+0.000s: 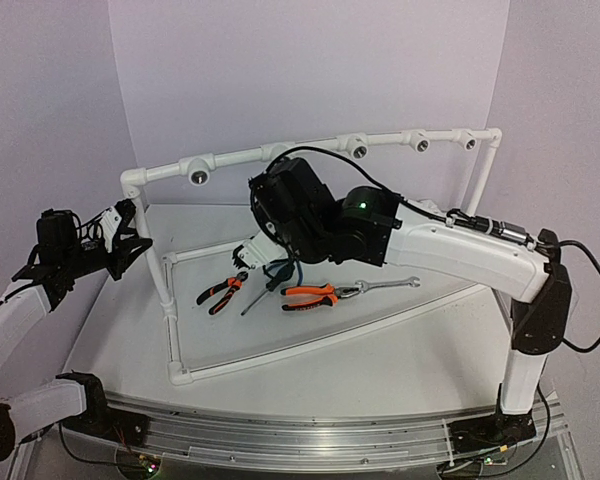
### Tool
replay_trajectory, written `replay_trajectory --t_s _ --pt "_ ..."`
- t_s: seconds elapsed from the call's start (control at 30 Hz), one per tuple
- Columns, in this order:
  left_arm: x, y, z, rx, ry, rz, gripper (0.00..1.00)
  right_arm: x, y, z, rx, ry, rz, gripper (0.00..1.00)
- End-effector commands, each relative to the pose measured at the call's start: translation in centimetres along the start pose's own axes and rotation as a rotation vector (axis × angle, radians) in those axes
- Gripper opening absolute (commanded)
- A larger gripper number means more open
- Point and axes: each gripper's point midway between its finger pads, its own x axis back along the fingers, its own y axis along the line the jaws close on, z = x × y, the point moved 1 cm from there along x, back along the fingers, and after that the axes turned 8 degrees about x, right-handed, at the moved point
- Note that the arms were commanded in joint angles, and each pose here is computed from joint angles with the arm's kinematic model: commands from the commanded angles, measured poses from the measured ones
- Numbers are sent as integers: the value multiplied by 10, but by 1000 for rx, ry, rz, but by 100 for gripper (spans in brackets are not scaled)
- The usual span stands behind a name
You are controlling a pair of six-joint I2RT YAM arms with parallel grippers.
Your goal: Install the water faucets
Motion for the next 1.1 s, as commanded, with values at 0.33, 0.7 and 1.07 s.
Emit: replay_trajectory --t_s 0.33,0.7,1.07 --pt "2 -72 83 92 253 291 0 -4 -24 20 -56 18 66 22" --pt "3 -74 85 94 257 296 0 -4 -59 37 -487 108 298 0" --pt "5 -77 86 69 253 301 0 6 -62 70 -1233 165 478 0"
